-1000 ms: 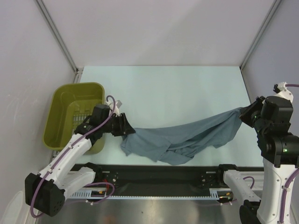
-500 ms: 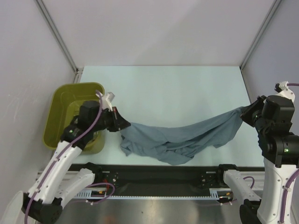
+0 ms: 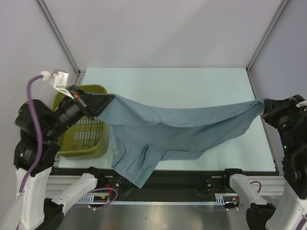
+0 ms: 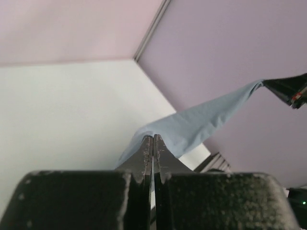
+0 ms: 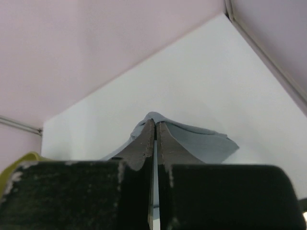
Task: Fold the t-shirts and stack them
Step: Flatten the tshirt out
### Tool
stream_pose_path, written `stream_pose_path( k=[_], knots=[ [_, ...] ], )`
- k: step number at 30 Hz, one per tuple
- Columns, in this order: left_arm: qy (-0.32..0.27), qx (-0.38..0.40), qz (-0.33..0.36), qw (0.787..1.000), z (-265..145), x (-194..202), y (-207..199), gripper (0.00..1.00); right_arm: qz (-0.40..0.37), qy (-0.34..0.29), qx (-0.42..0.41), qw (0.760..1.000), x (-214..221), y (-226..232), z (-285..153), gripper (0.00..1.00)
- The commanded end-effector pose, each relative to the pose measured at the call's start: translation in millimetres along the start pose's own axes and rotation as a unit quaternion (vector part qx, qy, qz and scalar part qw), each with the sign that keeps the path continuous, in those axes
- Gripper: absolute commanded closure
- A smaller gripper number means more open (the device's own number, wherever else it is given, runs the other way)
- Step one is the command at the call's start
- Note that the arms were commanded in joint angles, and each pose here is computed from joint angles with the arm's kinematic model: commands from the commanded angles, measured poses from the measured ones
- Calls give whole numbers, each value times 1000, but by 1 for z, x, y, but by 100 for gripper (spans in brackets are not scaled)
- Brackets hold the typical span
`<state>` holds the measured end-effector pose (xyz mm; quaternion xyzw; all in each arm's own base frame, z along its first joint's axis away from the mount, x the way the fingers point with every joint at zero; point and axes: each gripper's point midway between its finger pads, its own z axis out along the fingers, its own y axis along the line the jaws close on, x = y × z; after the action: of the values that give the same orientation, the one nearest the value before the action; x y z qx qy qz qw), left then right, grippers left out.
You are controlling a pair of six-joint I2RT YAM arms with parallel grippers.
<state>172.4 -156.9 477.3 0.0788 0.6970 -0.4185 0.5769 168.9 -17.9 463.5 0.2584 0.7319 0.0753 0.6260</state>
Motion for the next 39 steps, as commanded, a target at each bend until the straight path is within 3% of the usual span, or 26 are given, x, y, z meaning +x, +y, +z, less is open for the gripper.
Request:
stream_pose_path(
  k=[1, 5, 11, 16, 21, 23, 24, 25, 28, 29, 30, 31, 32, 36, 37, 38, 39],
  knots=[
    [-80, 22, 38, 996, -25, -49, -30, 100, 3, -94, -41, 995, -45, 11, -41, 100],
    [-118, 30, 61, 991, -37, -77, -46, 100, 3, -134, -47, 990, -65, 12, -59, 100],
    [-99, 23, 71, 992, 6, -79, -30, 100, 18, -91, -38, 995, -41, 14, -15, 100],
    [-32, 13, 49, 998, 82, -54, 7, 100, 12, -2, -17, 1000, 10, 16, 61, 100],
    [39, -33, 52, 997, 174, -26, 78, 100, 0, -7, -3, 1000, 26, 16, 132, 100],
    [14, -33, 72, 997, 191, -48, 82, 100, -14, 3, 31, 999, 31, 11, 166, 100],
    [32, -51, 69, 996, 217, -40, 112, 100, -20, 2, 39, 999, 30, 11, 179, 100],
    [8, -35, 79, 996, 222, -66, 102, 100, -31, 20, 54, 998, 40, 10, 204, 100],
    [14, -23, 45, 999, 272, -67, 146, 100, -48, 20, 57, 997, 32, 29, 235, 100],
    [-20, -5, 47, 999, 278, -93, 137, 100, -49, 55, 76, 994, 54, 23, 264, 100],
    [-28, -4, 45, 999, 286, -97, 145, 100, -31, 52, 72, 996, 48, 30, 274, 100],
    [-10, -14, 31, 999, 313, -76, 176, 100, -27, 66, 74, 995, 57, 30, 291, 100],
    [-32, 7, 36, 999, 317, -91, 168, 100, -24, 103, 91, 990, 82, 15, 320, 100],
    [-28, 1, 17, 999, 355, -63, 217, 100, -4, 136, 101, 986, 103, -1, 386, 100],
    [-26, -5, 13, 1000, 360, -57, 225, 100, -9, 138, 103, 985, 102, -3, 396, 92],
    [-23, -24, 7, 999, 369, -45, 245, 94, -19, 192, 131, 972, 139, -24, 413, 82],
    [-22, -37, 2, 999, 372, -38, 255, 77, -11, 173, 119, 978, 112, -11, 415, 66]
  ],
)
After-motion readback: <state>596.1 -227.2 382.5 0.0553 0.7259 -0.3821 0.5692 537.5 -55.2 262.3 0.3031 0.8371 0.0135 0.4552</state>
